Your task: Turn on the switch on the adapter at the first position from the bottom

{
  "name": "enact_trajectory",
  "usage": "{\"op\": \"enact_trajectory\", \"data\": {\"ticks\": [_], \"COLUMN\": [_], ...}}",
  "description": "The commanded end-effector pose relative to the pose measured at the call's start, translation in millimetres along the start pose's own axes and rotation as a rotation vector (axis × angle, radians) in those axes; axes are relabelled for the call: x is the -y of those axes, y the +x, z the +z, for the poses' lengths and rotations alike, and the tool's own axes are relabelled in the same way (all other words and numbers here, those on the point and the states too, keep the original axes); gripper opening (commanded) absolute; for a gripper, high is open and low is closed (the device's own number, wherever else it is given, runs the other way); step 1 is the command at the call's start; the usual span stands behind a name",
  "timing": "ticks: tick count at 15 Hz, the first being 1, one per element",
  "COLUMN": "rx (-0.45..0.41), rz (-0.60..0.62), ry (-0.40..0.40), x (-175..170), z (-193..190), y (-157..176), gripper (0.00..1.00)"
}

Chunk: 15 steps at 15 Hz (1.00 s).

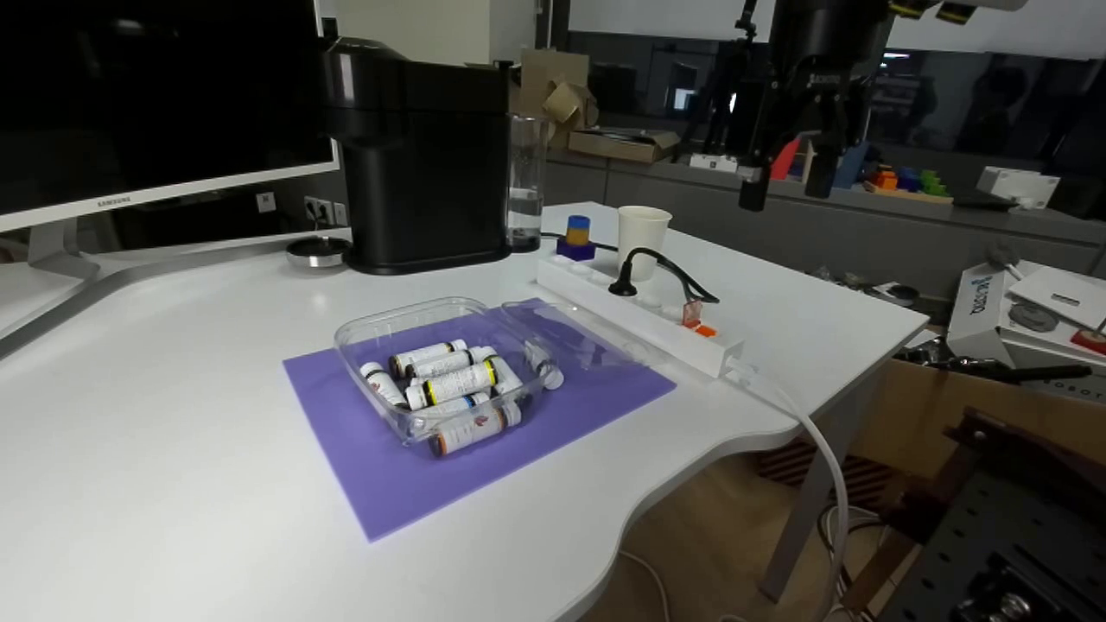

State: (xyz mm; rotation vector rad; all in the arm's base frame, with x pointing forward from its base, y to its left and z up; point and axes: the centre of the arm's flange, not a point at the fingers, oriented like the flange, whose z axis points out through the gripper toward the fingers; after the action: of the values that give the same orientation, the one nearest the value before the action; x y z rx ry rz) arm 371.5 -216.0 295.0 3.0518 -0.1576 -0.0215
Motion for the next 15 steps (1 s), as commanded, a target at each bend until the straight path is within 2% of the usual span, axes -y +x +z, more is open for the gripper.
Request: {"op": "enact_trajectory", "data": {"ticks": [1,5,11,13,15], "rx": [0.014,0.017,0.071,0.084,0.092], "rz": [-0.005,-0.071,-0.284,-0.330,-0.349], "ry": [-0.045,-0.050,-0.044,-0.044,-0.038], "x": [-12.2,-16.9,-14.8,-11.5,-8.2], "z": [22.8,45.1,72.0,82.4,90.9], "y": [16.4,32.1,53.8,57.3,59.4], "gripper": [0.74,0.46,0.04,0.00,0.00]}}
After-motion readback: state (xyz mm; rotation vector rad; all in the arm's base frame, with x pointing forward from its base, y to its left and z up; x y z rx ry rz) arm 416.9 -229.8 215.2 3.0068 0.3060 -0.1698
